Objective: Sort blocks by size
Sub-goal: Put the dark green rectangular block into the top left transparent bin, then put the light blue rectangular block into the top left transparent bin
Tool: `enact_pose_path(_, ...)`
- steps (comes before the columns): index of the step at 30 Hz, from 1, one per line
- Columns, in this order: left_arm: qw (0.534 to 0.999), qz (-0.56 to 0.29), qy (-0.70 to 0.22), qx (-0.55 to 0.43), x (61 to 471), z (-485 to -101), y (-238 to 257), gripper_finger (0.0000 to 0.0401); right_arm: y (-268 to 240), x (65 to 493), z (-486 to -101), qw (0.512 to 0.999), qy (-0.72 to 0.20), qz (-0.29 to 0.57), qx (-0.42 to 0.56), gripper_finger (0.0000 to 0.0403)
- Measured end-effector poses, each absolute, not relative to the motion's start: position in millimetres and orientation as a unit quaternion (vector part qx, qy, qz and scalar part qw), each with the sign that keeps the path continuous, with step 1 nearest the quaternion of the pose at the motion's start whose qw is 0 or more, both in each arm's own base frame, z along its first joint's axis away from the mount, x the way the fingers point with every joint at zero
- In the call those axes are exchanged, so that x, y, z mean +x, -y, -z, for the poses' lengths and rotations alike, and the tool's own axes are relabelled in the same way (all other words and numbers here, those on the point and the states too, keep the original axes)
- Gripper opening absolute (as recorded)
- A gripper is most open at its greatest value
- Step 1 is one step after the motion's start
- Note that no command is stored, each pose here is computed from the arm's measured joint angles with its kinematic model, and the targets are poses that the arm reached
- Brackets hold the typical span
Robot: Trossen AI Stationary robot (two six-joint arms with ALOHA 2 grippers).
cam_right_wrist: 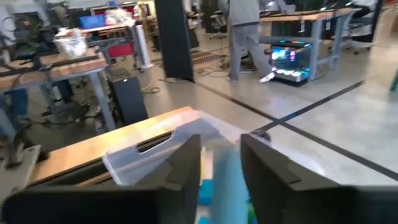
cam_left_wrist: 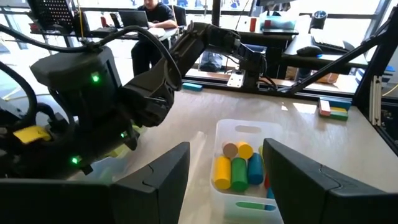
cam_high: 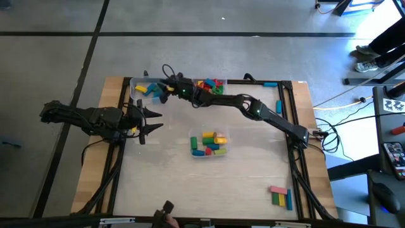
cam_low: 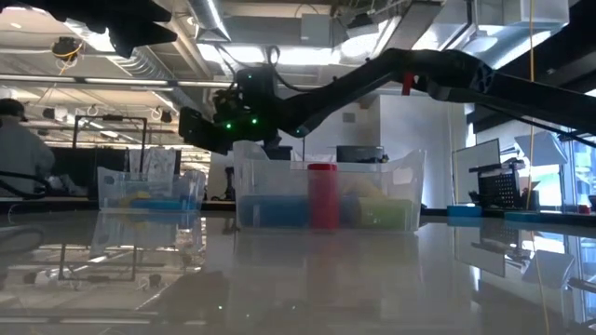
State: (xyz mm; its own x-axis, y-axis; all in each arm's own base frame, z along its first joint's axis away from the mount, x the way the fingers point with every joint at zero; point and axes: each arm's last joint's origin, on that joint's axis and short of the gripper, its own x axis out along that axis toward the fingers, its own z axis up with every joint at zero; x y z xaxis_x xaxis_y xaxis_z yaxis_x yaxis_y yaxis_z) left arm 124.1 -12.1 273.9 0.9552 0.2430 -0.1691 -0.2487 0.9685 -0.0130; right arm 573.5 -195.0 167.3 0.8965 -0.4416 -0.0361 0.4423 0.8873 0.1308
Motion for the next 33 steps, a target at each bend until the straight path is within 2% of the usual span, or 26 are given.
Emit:
enact_pose_path(6, 0.989, -0.124, -0.084, -0.016, 124, -274, 12, 0.0198, 194, 574, -168, 0.972, -0.001, 0.224, 0.067, 0.0194)
enact_pose_path(10, 0.989, -0.124, -0.084, -0.017, 124, -274, 12, 0.0198, 195, 573, -169, 0.972, -0.001, 0.224, 0.063, 0.0223)
enact_pose_path(16, 0.989, -0.125, -0.082, -0.024, 124, -274, 12, 0.0198, 193, 567, -211, 0.972, 0.008, 0.229, 0.052, 0.0229)
enact_pose_path(22, 0.988, -0.126, -0.084, -0.033, 124, -273, 12, 0.0198, 187, 548, -260, 0.967, -0.074, 0.245, -0.008, 0.0229)
enact_pose_path(28, 0.988, -0.126, -0.084, -0.034, 124, -273, 12, 0.0198, 182, 519, -315, 0.941, -0.12, 0.309, -0.068, 0.023)
enact_pose_path(33, 0.988, -0.126, -0.084, -0.034, 124, -273, 12, 0.0198, 176, 495, -353, 0.929, -0.147, 0.326, -0.095, 0.023)
